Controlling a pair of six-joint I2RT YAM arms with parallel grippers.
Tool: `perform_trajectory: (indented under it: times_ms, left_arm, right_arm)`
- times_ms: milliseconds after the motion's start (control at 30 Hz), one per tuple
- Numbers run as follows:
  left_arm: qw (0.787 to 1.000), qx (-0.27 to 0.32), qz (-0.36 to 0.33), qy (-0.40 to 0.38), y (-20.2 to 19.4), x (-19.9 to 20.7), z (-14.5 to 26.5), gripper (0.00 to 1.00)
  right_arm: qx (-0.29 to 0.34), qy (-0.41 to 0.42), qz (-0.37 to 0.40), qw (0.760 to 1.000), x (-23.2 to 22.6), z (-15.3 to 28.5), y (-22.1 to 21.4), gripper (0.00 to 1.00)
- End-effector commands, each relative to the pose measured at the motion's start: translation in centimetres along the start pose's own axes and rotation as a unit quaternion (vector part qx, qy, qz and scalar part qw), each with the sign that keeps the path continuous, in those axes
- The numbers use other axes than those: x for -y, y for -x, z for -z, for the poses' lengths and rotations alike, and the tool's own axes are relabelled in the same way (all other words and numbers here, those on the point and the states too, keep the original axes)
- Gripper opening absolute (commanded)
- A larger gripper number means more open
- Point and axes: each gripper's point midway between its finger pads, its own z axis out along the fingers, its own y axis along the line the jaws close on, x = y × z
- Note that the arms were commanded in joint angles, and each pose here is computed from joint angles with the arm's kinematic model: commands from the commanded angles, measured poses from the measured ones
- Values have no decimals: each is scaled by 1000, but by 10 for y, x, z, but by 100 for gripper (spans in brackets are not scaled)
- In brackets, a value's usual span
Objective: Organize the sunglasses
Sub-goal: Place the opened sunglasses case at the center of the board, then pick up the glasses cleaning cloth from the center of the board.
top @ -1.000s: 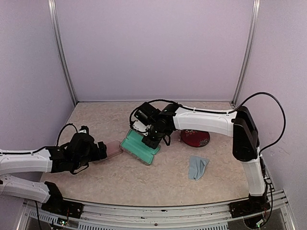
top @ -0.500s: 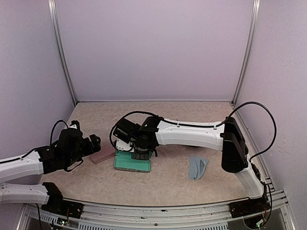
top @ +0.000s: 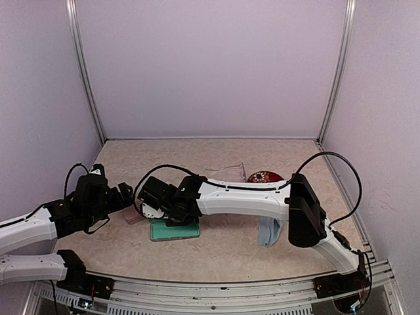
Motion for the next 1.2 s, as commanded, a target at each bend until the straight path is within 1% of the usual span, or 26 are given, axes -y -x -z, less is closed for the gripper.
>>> perform_trajectory:
  times_ms: [0,33,100,167,233,267,333,400,533,567,633,733,833,1033,1167]
  left_arm:
    - [1000,-4,-10,-2,0,1,-2,99]
    - [1000,-5,-11,-3,-1,1,-2,99]
    - [1000,-4,-11,-7,-1,3,-3,99]
    - [1000,-5,-13,-11,-1,5,-3,99]
    - [1000,-6,-16,-18,-1,8,-3,99]
    - [1000,-7,-16,-23,-1,10,-4,99]
    - [999,-6,-17,-36,0,15,-3,99]
    - [999,-6,-18,-49,0,20,-2,99]
    - [997,-2,-20,-74,2,29,-1,99]
    - [997,0,-20,-79,4,32,0,99]
    - [996,-1,-23,-85,5,36,-1,99]
    - [995,0,-33,-93,7,45,1,99]
    - [994,7,-45,-101,10,56,7,99]
    - [992,23,-67,-108,8,73,22,99]
    - [990,21,-77,-113,4,81,27,99]
  right_arm:
    - [59,-9,-53,997,17,26,16,64]
    - [70,-4,-65,995,18,31,15,69]
    - [109,3,-103,989,26,52,17,73]
    - [144,12,-141,979,32,68,13,74]
    - [165,20,-185,968,38,80,-3,74]
    - [165,24,-212,963,40,82,-16,74]
    - [149,31,-273,950,44,81,-48,74]
    - [112,42,-335,935,36,73,-90,74]
    - [38,65,-460,885,15,68,-168,72]
    - [23,75,-491,868,7,67,-184,71]
    - [0,92,-527,845,-9,68,-210,69]
    - [-17,113,-568,815,-22,65,-240,65]
    - [-36,130,-588,797,-35,56,-265,62]
    - [-48,152,-597,787,-37,33,-287,62]
    - [-47,159,-587,792,-32,20,-289,60]
